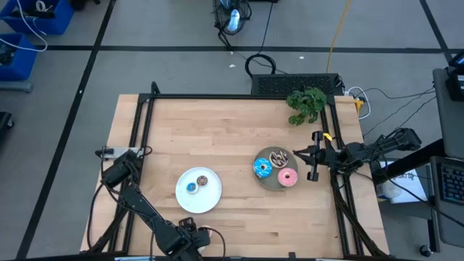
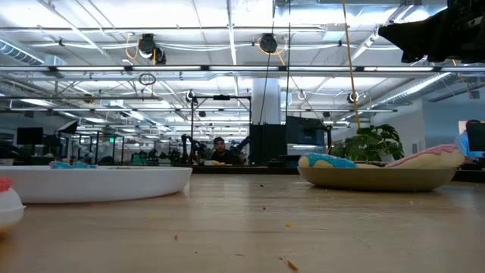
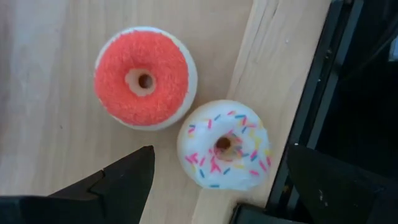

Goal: Pick & Place donuts
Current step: Put the white donut on the white plate, then put the orange donut on the white plate

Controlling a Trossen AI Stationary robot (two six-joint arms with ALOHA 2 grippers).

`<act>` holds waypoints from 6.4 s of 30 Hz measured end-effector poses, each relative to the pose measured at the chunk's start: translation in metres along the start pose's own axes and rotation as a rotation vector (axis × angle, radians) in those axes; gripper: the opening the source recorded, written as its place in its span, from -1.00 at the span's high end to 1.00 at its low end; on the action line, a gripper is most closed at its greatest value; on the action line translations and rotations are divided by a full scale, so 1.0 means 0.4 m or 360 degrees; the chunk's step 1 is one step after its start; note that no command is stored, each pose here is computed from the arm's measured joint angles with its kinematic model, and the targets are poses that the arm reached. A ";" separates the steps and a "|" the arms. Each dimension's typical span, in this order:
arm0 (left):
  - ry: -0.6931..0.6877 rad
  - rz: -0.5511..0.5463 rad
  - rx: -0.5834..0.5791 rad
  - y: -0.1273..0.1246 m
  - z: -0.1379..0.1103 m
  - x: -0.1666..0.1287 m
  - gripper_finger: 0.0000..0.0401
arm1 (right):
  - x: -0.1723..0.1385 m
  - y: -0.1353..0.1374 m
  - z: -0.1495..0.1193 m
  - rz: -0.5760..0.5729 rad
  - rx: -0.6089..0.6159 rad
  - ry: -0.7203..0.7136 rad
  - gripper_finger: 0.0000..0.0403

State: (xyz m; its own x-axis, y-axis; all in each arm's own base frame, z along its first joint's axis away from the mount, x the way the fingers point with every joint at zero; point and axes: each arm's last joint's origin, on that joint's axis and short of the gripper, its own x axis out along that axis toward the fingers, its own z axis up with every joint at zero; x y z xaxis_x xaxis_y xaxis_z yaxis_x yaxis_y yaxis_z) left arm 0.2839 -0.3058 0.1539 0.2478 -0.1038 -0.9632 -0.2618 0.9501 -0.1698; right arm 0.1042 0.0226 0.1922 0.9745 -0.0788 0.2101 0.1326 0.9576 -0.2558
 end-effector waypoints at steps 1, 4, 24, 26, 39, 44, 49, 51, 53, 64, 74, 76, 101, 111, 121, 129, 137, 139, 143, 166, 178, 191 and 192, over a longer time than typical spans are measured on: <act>-0.0002 -0.0005 0.0001 -0.001 -0.003 0.001 -0.80 | 0.000 0.000 0.000 0.0000 0.0000 0.0000 1.00; -0.0021 0.0001 0.0001 0.000 -0.003 0.003 -0.80 | 0.000 0.000 0.000 0.0000 0.0000 0.0000 1.00; 0.0070 0.0053 0.0160 0.011 0.001 0.049 -0.25 | 0.001 0.002 -0.004 0.0008 0.0021 0.0022 1.00; 0.0071 0.0064 0.0164 0.013 0.000 0.050 -0.14 | 0.001 0.002 -0.004 0.0007 0.0022 0.0023 1.00; -0.0232 -0.0125 0.0222 0.032 0.056 -0.168 0.24 | 0.001 0.002 -0.003 0.0007 0.0021 0.0020 1.00; -0.0391 -0.0110 0.0295 0.090 0.081 -0.304 0.31 | 0.001 0.001 -0.003 0.0006 0.0019 0.0018 1.00; -0.0462 0.0040 0.0371 0.176 0.111 -0.393 0.38 | 0.001 0.001 -0.001 0.0003 0.0021 0.0009 1.00; -0.0470 0.0130 0.0383 0.213 0.125 -0.415 0.40 | 0.001 0.001 -0.002 0.0003 0.0021 0.0010 1.00; -0.0463 0.0226 0.0394 0.246 0.146 -0.419 0.42 | 0.001 0.001 -0.002 0.0003 0.0020 0.0010 1.00; -0.0234 0.0436 0.0448 0.350 0.251 -0.325 0.42 | 0.001 0.001 -0.002 0.0004 -0.0004 0.0011 1.00; -0.0119 0.0304 0.0387 0.363 0.250 -0.317 0.42 | 0.001 0.001 -0.002 0.0004 -0.0005 0.0011 1.00; -0.0110 0.0304 0.0383 0.362 0.248 -0.317 0.42 | 0.001 0.001 -0.002 0.0004 -0.0005 0.0011 1.00; -0.0200 0.0125 0.0094 0.439 0.247 -0.152 0.43 | 0.001 0.001 -0.001 0.0003 -0.0047 0.0009 1.00; -0.0261 0.0047 0.0034 0.469 0.212 -0.072 0.43 | 0.001 0.001 -0.001 0.0004 0.0027 0.0009 1.00; -0.0189 0.0059 0.0101 0.453 0.190 -0.049 0.43 | 0.001 0.001 -0.001 0.0004 0.0066 0.0009 1.00; -0.0077 0.0107 0.0139 0.455 0.187 0.009 0.22 | 0.001 0.001 -0.002 0.0005 0.0056 0.0011 1.00; -0.0122 0.0113 0.0156 0.448 0.200 -0.028 -0.30 | 0.002 0.002 -0.002 0.0006 0.0054 0.0013 1.00; -0.0160 0.0096 0.0155 0.435 0.215 -0.050 -0.38 | 0.002 0.002 -0.002 0.0006 0.0053 0.0013 1.00; -0.0099 0.0165 0.0186 0.431 0.223 -0.074 -0.45 | 0.002 0.002 -0.002 0.0006 0.0055 0.0014 1.00; -0.0354 -0.0257 0.0272 0.193 0.277 -0.398 0.56 | 0.002 0.002 -0.004 0.0010 0.0029 0.0026 1.00; -0.0254 -0.0209 0.0433 0.108 0.188 -0.365 0.98 | 0.002 0.002 -0.004 0.0009 0.0025 0.0025 1.00; -0.0201 -0.0138 0.0622 0.061 0.200 -0.223 0.87 | 0.002 0.002 -0.004 0.0009 -0.0007 0.0025 1.00; -0.0190 -0.0126 0.0644 0.059 0.200 -0.211 0.86 | 0.002 0.002 -0.004 0.0009 -0.0010 0.0025 1.00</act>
State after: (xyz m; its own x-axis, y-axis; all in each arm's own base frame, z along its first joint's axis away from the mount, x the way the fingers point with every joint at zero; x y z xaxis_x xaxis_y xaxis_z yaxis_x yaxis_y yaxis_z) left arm 0.3316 -0.2510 0.2478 0.3650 -0.1686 -0.9156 0.1437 0.9819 -0.1236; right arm 0.1052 0.0229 0.1906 0.9779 -0.0777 0.1939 0.1281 0.9562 -0.2631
